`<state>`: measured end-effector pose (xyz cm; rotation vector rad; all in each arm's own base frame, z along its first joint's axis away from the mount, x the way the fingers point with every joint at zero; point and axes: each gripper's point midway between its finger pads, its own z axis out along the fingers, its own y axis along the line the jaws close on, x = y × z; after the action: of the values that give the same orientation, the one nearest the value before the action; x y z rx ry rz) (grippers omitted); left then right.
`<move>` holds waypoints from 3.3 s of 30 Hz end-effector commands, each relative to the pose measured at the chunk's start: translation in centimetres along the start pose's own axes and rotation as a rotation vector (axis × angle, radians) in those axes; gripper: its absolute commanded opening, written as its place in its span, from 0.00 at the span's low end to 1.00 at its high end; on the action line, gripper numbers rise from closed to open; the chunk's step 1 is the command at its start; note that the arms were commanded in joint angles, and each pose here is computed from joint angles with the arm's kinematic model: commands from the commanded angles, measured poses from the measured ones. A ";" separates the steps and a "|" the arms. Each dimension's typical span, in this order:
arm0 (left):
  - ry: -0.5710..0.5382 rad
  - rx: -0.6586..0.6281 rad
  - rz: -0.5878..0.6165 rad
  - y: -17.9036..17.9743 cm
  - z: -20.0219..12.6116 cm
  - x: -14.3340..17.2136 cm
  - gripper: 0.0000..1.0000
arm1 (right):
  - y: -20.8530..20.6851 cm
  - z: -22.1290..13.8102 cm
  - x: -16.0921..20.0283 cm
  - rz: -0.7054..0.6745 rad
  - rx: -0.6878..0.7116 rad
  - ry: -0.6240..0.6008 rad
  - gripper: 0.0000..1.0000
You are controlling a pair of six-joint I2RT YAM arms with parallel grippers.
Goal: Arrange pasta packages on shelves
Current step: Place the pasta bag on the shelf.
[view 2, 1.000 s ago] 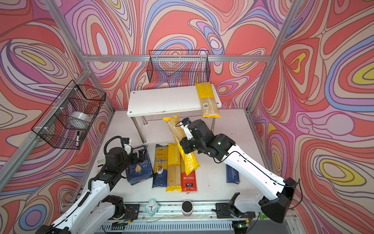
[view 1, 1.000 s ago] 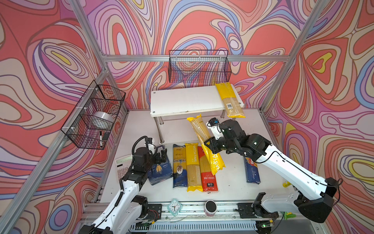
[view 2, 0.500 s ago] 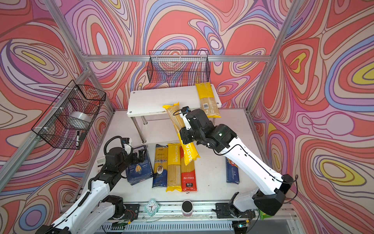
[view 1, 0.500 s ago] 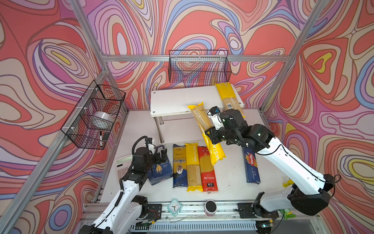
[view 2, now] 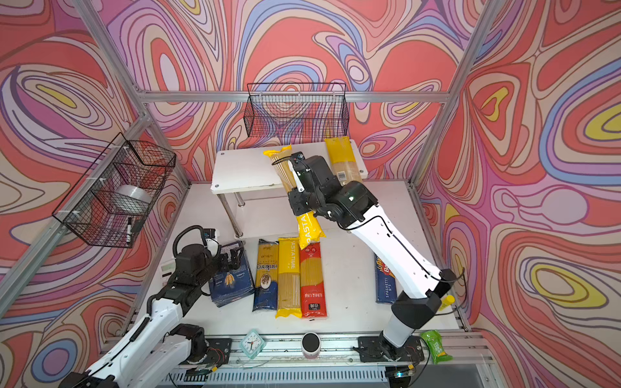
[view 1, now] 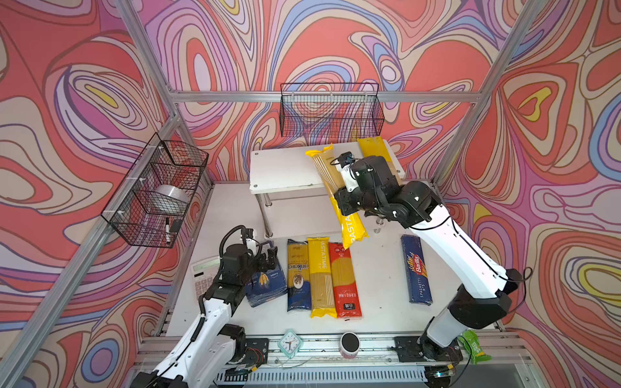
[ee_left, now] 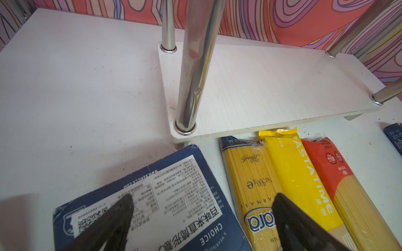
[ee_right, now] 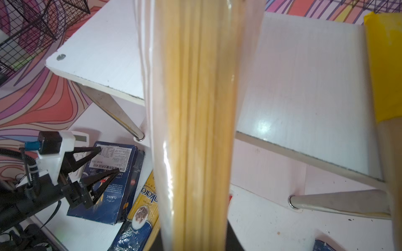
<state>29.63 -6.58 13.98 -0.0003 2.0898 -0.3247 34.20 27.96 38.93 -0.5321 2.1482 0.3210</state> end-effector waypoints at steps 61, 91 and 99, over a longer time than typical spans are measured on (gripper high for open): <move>-0.004 0.037 0.011 -0.7 0.1 0.1 1.00 | -14.5 7.7 -7.0 0.165 0.278 -0.164 0.38; -0.004 0.036 0.009 -0.7 0.1 0.1 1.00 | -9.5 -2.6 -8.4 0.156 0.020 -0.277 0.48; -0.003 0.033 0.009 -0.6 0.1 0.2 1.00 | -8.0 -2.1 -6.4 0.178 -0.068 -0.243 0.48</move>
<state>29.61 -6.96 14.13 0.0146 2.0848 -0.3477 39.18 20.66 46.82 -0.3035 1.9211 0.4881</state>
